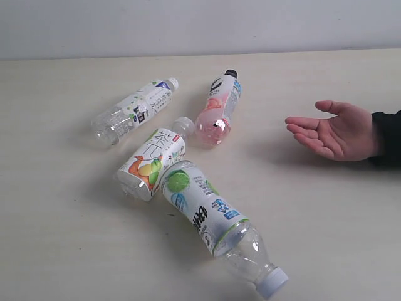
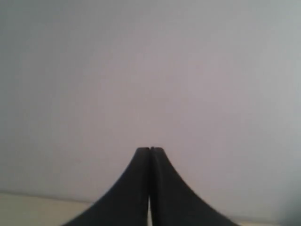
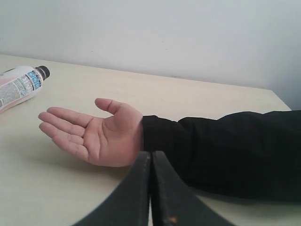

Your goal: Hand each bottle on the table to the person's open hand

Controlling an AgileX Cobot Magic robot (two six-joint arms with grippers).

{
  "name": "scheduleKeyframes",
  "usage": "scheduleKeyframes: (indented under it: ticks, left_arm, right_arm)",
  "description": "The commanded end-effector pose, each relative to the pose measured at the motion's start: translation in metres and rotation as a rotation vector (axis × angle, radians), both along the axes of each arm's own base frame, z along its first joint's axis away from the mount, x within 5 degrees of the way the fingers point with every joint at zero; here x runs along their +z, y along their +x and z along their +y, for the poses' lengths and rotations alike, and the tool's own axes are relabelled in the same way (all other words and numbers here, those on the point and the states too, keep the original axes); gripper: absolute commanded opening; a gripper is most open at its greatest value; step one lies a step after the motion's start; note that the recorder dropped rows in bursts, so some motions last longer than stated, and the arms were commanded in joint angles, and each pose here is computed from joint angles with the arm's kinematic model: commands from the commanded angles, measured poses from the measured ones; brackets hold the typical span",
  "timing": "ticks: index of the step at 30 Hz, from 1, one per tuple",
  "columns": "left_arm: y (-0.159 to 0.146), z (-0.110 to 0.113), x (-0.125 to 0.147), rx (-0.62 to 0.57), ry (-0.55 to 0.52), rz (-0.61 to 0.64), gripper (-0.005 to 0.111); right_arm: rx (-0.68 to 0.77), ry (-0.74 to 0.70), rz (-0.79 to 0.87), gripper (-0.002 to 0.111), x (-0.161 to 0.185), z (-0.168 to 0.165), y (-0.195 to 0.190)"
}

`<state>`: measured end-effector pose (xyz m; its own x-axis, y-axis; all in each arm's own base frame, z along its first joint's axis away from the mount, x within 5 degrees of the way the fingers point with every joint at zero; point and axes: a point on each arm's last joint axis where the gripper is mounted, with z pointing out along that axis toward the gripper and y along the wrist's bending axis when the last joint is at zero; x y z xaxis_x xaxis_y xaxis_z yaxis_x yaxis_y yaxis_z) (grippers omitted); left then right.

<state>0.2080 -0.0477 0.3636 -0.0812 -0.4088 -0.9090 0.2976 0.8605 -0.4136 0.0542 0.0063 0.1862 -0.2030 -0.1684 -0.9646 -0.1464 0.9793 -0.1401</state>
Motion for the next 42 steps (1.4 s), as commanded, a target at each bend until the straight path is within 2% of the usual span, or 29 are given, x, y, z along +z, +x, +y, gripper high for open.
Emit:
scheduleKeyframes:
  ticks: [1,3,5,7,8,10,11,12,15,18,21,23,26,28,35,36,38,42]
  left_arm:
    - [0.073,-0.031,-0.021,-0.129,0.194,0.164,0.000]
    - [0.112,-0.042,-0.030,-0.160,0.310,0.195,0.000]
    - [0.154,-0.043,-0.039,-0.101,0.503,0.191,0.000]
    - [0.188,-0.028,-0.052,0.102,0.737,0.197,0.000]
    - [0.196,-0.022,-0.059,0.160,0.898,0.193,0.000]
    - [0.206,-0.008,-0.077,0.245,1.306,0.221,0.000]
    - [0.209,-0.002,-0.086,0.278,1.414,0.267,0.000]
    - [0.211,0.002,-0.095,0.298,1.407,0.341,0.000]
    - [0.218,-0.004,-0.103,0.277,1.204,0.516,0.000]
    - [0.221,-0.017,-0.099,0.207,1.173,0.628,0.000]
    - [0.222,-0.040,-0.090,0.009,1.147,0.726,0.000]
    - [0.218,-0.060,-0.084,-0.182,1.052,0.795,0.000]
    - [0.212,-0.082,-0.077,-0.435,0.974,0.893,0.000]
    - [0.210,-0.091,-0.075,-0.515,0.972,0.952,0.000]
    - [0.212,-0.120,-0.088,-0.572,1.027,0.932,0.003]
    - [0.211,-0.125,-0.091,-0.589,1.046,0.926,0.006]
    - [0.210,-0.133,-0.097,-0.624,1.079,0.917,0.022]
    - [0.209,-0.145,-0.112,-0.667,1.133,0.920,0.073]
  right_arm:
    - [0.001,0.002,-0.015,0.000,0.000,0.000,0.000]
    - [0.001,0.002,-0.015,0.000,0.000,0.000,0.000]
    - [0.001,0.002,-0.015,0.000,0.000,0.000,0.000]
    - [0.001,0.002,-0.015,0.000,0.000,0.000,0.000]
    - [0.001,0.002,-0.015,0.000,0.000,0.000,0.000]
    - [0.001,0.002,-0.015,0.000,0.000,0.000,0.000]
    - [0.001,0.002,-0.015,0.000,0.000,0.000,0.000]
    - [0.001,0.002,-0.015,0.000,0.000,0.000,0.000]
    - [0.001,0.002,-0.015,0.000,0.000,0.000,0.000]
    - [0.001,0.002,-0.015,0.000,0.000,0.000,0.000]
    - [0.001,0.002,-0.015,0.000,0.000,0.000,0.000]
    - [0.001,0.002,-0.015,0.000,0.000,0.000,0.000]
    - [0.001,0.002,-0.015,0.000,0.000,0.000,0.000]
    - [0.001,0.002,-0.015,0.000,0.000,0.000,0.000]
    - [0.001,0.002,-0.015,0.000,0.000,0.000,0.000]
    - [0.001,0.002,-0.015,0.000,0.000,0.000,0.000]
    - [0.001,0.002,-0.015,0.000,0.000,0.000,0.000]
    - [0.001,0.002,-0.015,0.000,0.000,0.000,0.000]
